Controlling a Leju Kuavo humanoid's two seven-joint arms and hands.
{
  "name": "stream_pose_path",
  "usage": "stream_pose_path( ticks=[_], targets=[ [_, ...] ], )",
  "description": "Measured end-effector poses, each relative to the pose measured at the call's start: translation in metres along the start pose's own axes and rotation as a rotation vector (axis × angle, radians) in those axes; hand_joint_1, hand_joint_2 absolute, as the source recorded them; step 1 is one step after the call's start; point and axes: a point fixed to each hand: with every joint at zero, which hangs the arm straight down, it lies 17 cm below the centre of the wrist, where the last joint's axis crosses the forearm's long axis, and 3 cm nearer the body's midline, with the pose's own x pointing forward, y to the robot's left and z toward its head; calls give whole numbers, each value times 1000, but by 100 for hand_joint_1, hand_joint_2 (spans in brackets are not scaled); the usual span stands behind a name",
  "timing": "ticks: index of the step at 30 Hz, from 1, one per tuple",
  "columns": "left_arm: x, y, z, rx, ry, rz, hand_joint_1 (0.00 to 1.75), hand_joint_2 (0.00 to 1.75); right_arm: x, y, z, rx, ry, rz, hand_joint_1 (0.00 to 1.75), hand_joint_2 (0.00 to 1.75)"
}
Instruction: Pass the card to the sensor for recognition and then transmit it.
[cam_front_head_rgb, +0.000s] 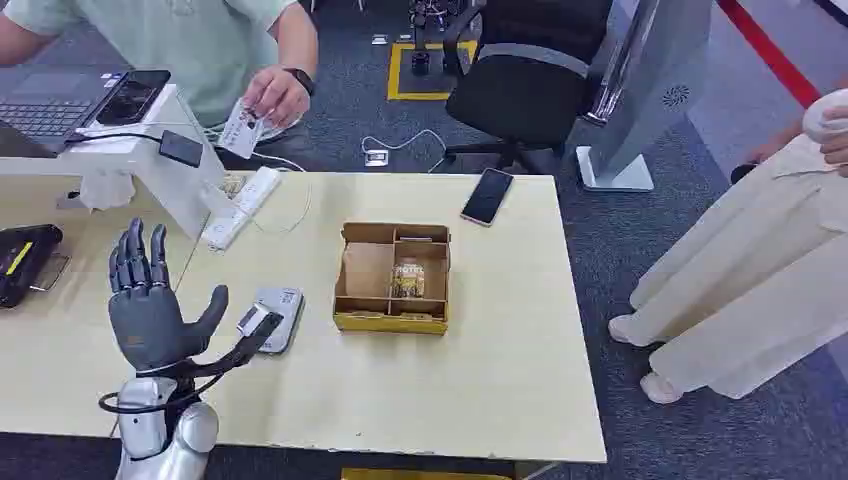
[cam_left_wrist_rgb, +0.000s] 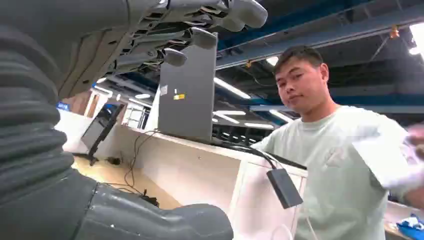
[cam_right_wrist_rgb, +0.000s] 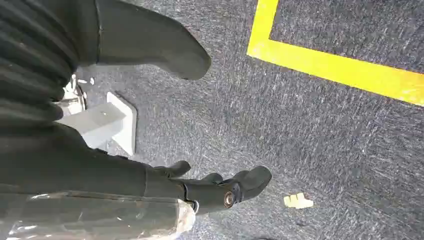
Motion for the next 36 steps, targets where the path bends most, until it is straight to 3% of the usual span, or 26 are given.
stream_pose_path(
  ticks=[13,36],
  targets=[
    [5,-22,-14,-38,-14,-17,0,175,3,-1,-1,0,-8,12,0,175],
    [23,-8,-59,49,-5,11,0,175,2,0,-1,4,0,27,0,175]
  ],
)
